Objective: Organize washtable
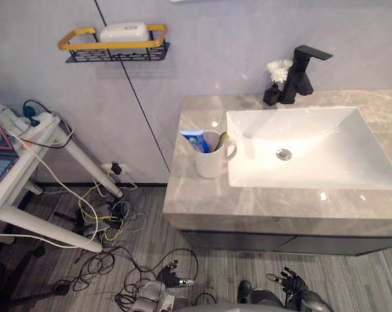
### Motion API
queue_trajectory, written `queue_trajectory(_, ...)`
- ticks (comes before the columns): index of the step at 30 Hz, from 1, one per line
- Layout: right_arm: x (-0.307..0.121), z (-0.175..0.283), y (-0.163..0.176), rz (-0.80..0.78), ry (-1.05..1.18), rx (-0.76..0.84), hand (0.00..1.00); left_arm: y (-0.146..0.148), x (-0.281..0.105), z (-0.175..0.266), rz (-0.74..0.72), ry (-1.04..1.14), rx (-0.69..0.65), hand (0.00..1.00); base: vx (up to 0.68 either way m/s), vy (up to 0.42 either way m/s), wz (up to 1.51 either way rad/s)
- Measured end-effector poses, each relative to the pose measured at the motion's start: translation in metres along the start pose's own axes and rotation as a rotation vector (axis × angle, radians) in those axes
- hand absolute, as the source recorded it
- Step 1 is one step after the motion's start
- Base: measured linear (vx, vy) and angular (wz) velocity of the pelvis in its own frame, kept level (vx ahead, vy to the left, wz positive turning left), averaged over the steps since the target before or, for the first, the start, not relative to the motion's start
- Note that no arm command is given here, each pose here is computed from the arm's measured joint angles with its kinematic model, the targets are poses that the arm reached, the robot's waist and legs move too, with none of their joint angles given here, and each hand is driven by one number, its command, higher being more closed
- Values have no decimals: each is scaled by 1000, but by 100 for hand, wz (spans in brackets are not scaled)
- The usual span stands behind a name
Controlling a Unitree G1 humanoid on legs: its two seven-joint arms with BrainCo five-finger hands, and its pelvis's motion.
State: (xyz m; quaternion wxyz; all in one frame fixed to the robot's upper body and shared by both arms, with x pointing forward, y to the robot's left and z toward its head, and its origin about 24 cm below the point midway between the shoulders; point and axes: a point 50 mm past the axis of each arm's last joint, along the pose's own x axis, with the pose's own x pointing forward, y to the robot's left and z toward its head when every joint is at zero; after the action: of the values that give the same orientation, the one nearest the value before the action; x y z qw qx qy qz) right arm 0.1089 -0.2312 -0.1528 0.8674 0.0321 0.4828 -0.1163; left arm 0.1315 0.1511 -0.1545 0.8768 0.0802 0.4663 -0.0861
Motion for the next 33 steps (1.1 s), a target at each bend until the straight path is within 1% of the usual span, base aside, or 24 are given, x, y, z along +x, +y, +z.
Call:
queue_trajectory(5, -2, -9, -4, 1, 43, -58, 0, -5, 1, 7, -24, -30, 51, 0, 46, -45, 32)
queue_trajectory(8, -3, -13, -3, 1, 59, -56, 0, -5, 1, 9, -26, -39, 64, 0, -8, -68, 66)
queue_trajectory(12, -1, -6, -8, -12, 41, -67, 0, -8, 1, 10, -39, -44, 85, 0, -14, 1, 75)
queue_trajectory(16, 1, 2, -9, -17, 21, -67, 0, -12, 0, 7, -48, -32, 89, 0, 6, 181, 92)
queue_trajectory(21, 2, 3, 3, 3, 10, -32, 0, -6, 0, 7, -37, -33, 109, 0, -31, 220, 67)
queue_trajectory(33, 0, 0, 7, -4, -2, -25, 0, -2, -2, 0, -29, -14, 118, 0, -99, 135, 3)
